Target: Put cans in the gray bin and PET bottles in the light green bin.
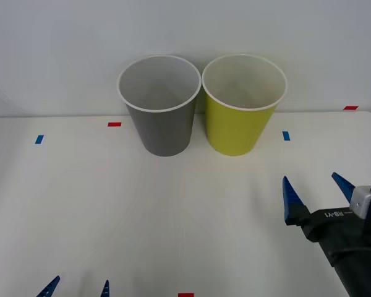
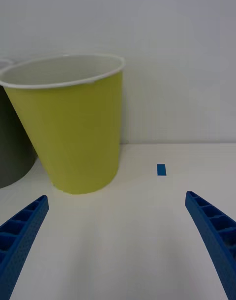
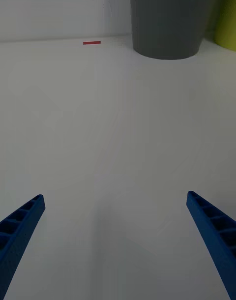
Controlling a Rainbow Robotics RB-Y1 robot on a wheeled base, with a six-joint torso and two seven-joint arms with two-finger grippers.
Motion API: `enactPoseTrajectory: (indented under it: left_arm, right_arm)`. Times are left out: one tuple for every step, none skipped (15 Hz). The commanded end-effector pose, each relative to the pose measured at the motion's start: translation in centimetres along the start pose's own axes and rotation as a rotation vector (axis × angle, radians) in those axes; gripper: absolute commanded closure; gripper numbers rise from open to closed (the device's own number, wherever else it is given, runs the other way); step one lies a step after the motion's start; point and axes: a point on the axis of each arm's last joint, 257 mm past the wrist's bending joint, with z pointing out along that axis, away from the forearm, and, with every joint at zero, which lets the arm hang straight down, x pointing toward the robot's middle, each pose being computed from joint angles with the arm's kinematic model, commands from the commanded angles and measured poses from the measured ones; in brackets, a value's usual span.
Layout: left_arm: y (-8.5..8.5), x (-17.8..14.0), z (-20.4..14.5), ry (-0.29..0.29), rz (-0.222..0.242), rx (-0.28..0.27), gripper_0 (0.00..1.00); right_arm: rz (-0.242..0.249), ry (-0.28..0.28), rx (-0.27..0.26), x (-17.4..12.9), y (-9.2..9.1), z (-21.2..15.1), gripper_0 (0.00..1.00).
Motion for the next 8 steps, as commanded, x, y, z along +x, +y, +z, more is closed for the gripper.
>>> enactPoseTrajectory:
  left_arm:
    - [0.0, 0.0, 0.0, 0.000, 0.000, 0.000, 0.00]
    - [0.0, 0.0, 0.0, 0.000, 0.000, 0.000, 0.00]
    - [0.0, 0.0, 0.0, 0.000, 0.000, 0.000, 0.00]
    - [0.0, 0.0, 0.0, 0.000, 0.000, 0.000, 0.00]
    - [0.0, 0.0, 0.0, 0.000, 0.000, 0.000, 0.00]
    - [0.0, 0.0, 0.0, 0.000, 0.000, 0.000, 0.00]
    - [0.0, 0.0, 0.0, 0.000, 0.000, 0.000, 0.00]
    - [0.0, 0.0, 0.0, 0.000, 0.000, 0.000, 0.00]
  right_arm:
    - [-0.018, 0.037, 0.031, 2.0, -1.1, -2.7, 0.04]
    - [-0.018, 0.045, 0.052, 2.3, -1.7, -3.1, 0.04]
    - [-0.021, 0.050, 0.067, 2.5, -2.2, -3.4, 0.04]
    - [-0.023, 0.055, 0.081, 2.9, -2.8, -3.6, 0.04]
    - [-0.024, 0.036, 0.090, 3.6, -3.3, -3.6, 0.04]
    - [-0.025, 0.012, 0.097, 4.3, -4.0, -3.3, 0.04]
    - [-0.024, 0.009, 0.097, 4.5, -4.0, -3.3, 0.06]
    - [-0.027, 0.008, 0.101, 4.7, -4.3, -3.7, 0.06]
